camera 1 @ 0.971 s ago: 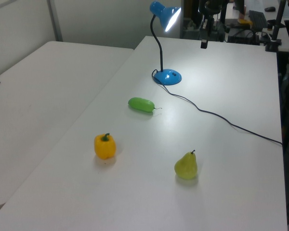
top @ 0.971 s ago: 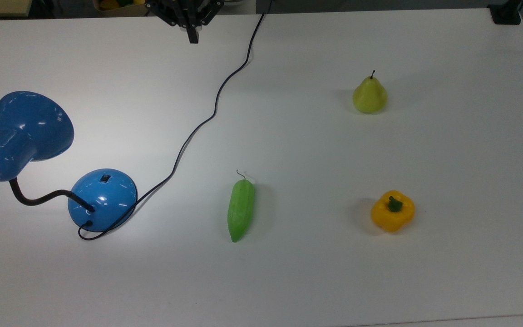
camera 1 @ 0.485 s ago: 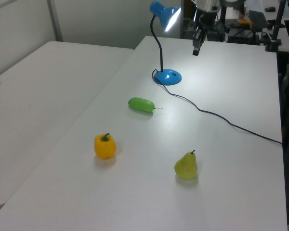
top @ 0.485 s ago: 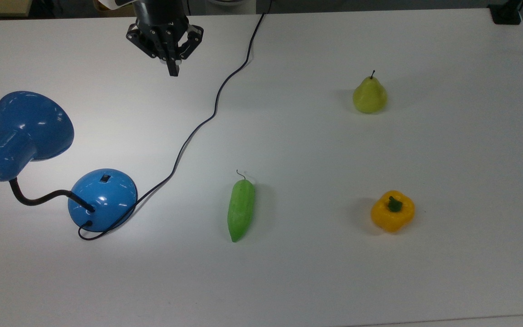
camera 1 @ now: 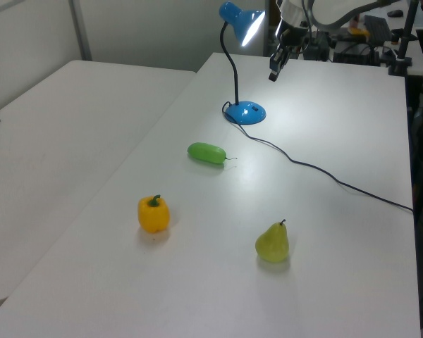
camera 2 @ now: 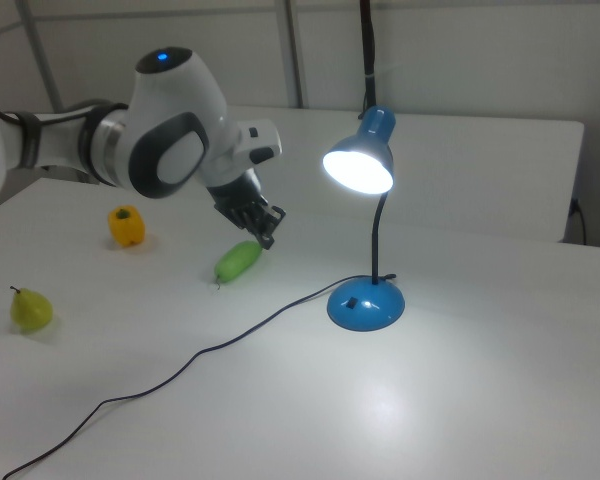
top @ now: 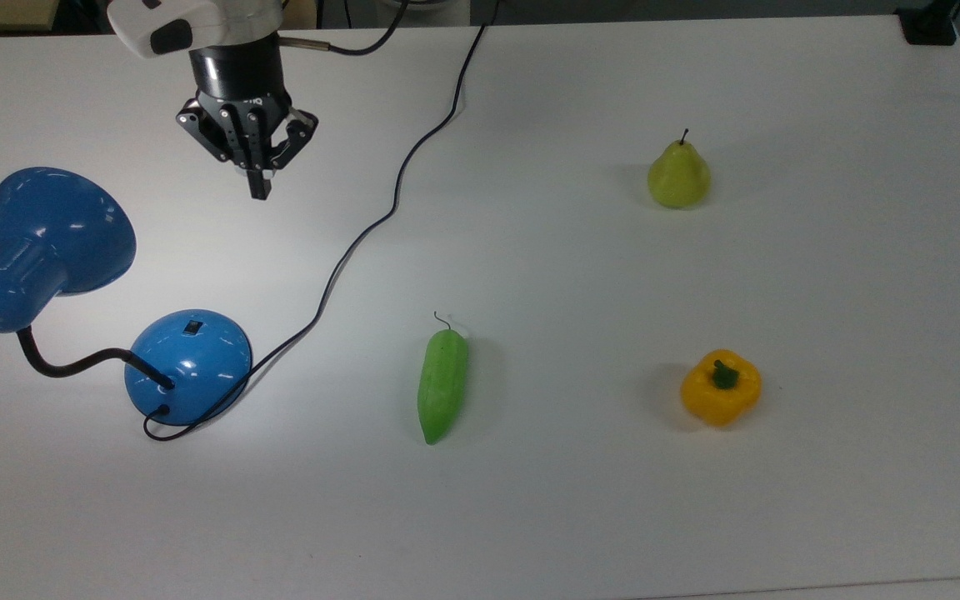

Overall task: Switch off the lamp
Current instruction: 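Move the gripper down toward the switch on the blue lamp base, then press the gripper down on the lamp base switch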

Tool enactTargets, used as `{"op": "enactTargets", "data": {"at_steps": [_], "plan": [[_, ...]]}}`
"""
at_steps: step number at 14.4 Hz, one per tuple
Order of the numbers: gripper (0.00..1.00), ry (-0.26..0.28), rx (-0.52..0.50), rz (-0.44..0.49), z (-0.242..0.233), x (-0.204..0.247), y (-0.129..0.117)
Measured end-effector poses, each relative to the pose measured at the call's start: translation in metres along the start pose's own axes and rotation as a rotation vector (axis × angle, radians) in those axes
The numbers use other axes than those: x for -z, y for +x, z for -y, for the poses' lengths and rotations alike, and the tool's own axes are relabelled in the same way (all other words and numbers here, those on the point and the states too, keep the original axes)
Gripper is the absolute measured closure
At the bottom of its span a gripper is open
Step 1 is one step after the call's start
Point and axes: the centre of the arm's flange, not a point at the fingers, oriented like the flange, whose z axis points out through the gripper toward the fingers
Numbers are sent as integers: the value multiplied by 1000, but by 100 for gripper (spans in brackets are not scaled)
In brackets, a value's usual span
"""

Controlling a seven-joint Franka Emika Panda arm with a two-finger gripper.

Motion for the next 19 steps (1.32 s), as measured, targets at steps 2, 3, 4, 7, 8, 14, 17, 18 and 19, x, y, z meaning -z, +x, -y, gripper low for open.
{"op": "enactTargets", "data": {"at_steps": [2, 3, 4, 7, 8, 14, 17, 18, 19], "plan": [[99, -17, -16, -38, -12, -19, 4], [99, -26, -23, -59, -18, -29, 6], [99, -35, -31, -80, -25, -39, 8], [99, -63, -51, -145, -44, -70, 11], [99, -70, -55, -161, -48, -79, 11], [99, -98, -63, -213, -63, -120, 7], [99, -110, -45, -232, -62, -136, 6], [99, -115, -36, -232, -62, -141, 5], [99, -121, -21, -227, -61, -146, 3]]}}
